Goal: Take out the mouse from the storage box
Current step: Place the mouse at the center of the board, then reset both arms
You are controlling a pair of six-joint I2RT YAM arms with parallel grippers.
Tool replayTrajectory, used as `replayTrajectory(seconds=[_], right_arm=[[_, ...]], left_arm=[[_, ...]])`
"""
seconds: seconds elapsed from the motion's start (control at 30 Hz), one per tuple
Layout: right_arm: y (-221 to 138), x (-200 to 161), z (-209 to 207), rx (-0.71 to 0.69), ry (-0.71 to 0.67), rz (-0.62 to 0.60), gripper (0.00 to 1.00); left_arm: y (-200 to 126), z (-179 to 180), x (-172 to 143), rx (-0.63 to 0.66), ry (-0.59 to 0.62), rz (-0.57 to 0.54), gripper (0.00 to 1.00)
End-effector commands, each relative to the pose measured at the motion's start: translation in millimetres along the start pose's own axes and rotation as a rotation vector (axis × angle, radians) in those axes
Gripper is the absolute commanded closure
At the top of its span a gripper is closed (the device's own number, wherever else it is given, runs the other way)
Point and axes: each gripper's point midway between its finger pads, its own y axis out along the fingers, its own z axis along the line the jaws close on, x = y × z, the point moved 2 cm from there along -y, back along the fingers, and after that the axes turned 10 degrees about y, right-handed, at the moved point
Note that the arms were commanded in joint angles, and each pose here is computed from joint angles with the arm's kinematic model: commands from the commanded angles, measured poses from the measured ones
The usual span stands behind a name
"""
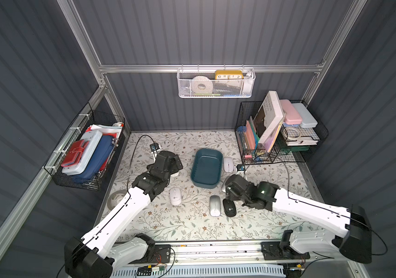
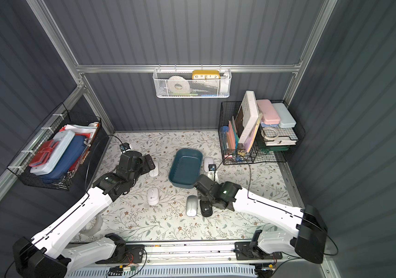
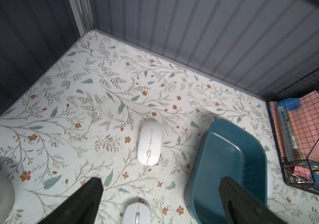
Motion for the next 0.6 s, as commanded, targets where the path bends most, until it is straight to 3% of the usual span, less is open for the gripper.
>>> replayTrajectory(seconds=[0.0, 0.13, 0.2, 0.3, 0.4, 0.57], right_arm=[[-20.4, 39.7, -16.9, -0.01, -0.009, -0.127, 0.13], [-30.8, 74.0, -30.4, 0.023, 0.045, -0.261, 0.07], [-25.4, 88.1, -40.9, 0.021, 0.075, -0.308, 0.01], [-9.3, 107.8, -62.7, -0.05, 0.122, -0.394, 0.01], [4.5, 121.3, -91.3, -0.19, 0.169, -0.496, 0.01], [30.6, 125.4, -128.8, -0.359, 0.142, -0.586, 0.01]], left_arm=[[2.9, -5.0, 27.4, 0.004, 0.02, -0.108, 0.01], [8.7, -2.0, 37.5, 0.036, 0.064, -0.246, 0.01], [17.0, 3.2, 34.5, 0.089, 0.129, -0.307, 0.01], [37.2, 11.8, 21.7, 0.198, 0.249, -0.367, 0.01], [61.0, 11.5, 9.9, 0.222, 0.352, -0.329, 0.01], [89.4, 38.9, -2.3, 0.245, 0.39, -0.3, 0.01]])
